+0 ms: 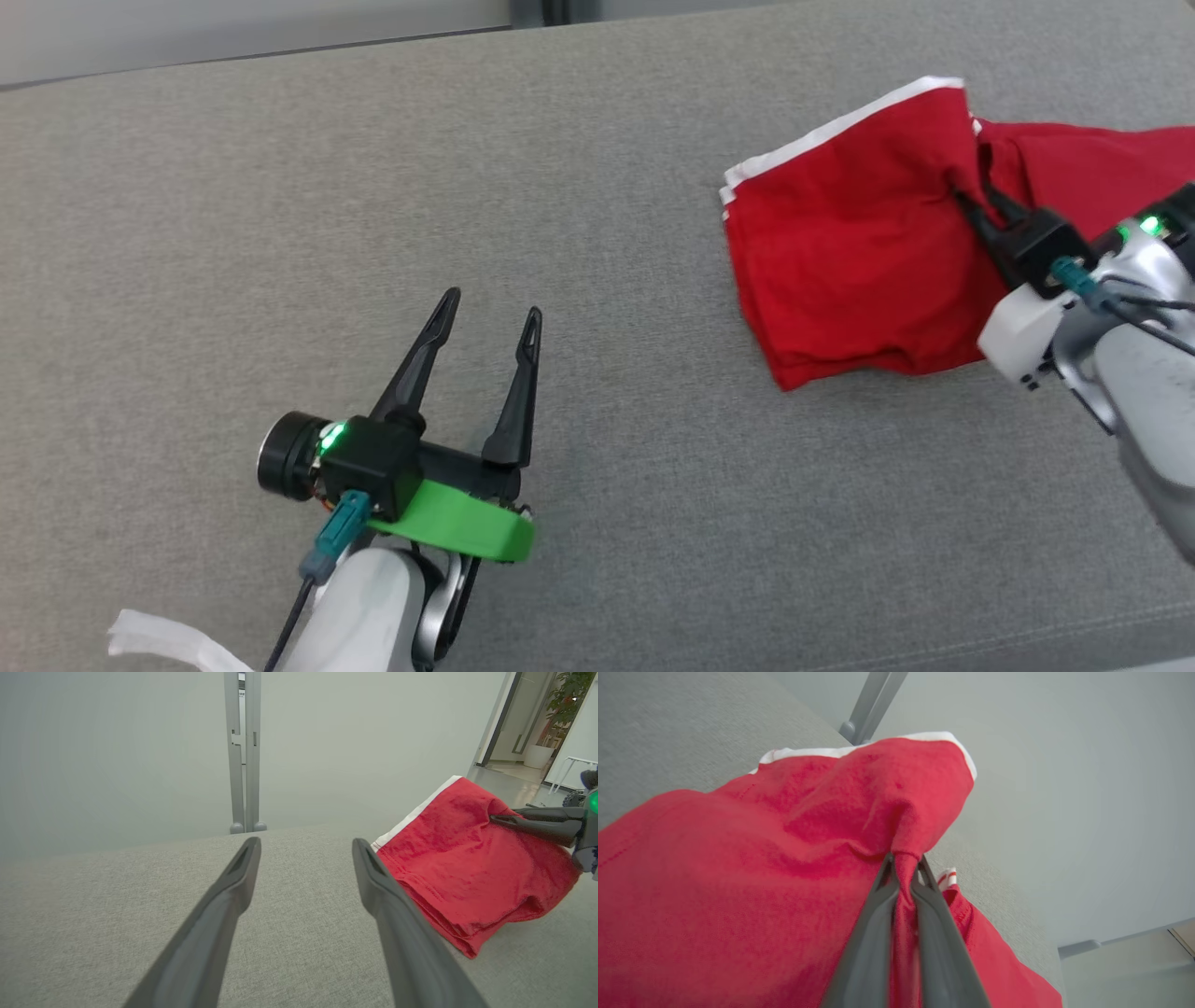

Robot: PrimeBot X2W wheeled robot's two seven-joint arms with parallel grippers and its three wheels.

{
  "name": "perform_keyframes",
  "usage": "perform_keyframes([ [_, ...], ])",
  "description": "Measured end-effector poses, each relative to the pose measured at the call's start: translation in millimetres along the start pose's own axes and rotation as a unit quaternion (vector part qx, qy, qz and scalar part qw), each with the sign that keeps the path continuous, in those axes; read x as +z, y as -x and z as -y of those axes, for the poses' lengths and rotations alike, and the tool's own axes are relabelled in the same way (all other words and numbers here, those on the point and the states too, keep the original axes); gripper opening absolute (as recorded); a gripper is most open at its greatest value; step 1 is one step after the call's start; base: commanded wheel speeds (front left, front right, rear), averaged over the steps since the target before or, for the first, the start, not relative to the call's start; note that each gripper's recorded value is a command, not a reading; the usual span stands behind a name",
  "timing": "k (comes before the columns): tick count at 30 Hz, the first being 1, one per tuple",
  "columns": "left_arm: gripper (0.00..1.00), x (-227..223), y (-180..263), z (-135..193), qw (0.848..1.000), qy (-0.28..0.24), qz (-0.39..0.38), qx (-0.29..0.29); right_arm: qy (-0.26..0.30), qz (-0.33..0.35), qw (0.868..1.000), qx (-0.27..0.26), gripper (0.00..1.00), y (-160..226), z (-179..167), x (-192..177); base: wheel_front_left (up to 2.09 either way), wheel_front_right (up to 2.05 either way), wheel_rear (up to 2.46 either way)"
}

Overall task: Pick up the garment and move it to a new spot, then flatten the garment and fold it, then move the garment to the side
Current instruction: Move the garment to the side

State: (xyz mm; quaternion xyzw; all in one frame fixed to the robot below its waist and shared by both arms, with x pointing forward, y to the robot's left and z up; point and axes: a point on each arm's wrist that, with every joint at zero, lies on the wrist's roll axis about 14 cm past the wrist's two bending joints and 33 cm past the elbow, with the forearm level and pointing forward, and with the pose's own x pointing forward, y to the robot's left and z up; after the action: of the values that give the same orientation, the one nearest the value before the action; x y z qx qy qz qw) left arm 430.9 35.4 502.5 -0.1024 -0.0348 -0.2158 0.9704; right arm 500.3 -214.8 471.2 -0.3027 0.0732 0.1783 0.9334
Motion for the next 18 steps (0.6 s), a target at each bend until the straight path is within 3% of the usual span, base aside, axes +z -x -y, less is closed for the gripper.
perform_keyframes([
  [11, 1.00, -23, -45, 43, 0.995, 0.016, -0.003, -0.094, 0.076, -0.131, 0.986, -0.065, 0.00, 47, 107, -71, 0.00, 0.00, 0.00],
  [18, 1.00, -50, -52, 42, 0.994, 0.033, -0.027, -0.098, 0.037, -0.185, 0.975, -0.114, 0.00, 60, 139, -108, 0.00, 0.00, 0.00],
])
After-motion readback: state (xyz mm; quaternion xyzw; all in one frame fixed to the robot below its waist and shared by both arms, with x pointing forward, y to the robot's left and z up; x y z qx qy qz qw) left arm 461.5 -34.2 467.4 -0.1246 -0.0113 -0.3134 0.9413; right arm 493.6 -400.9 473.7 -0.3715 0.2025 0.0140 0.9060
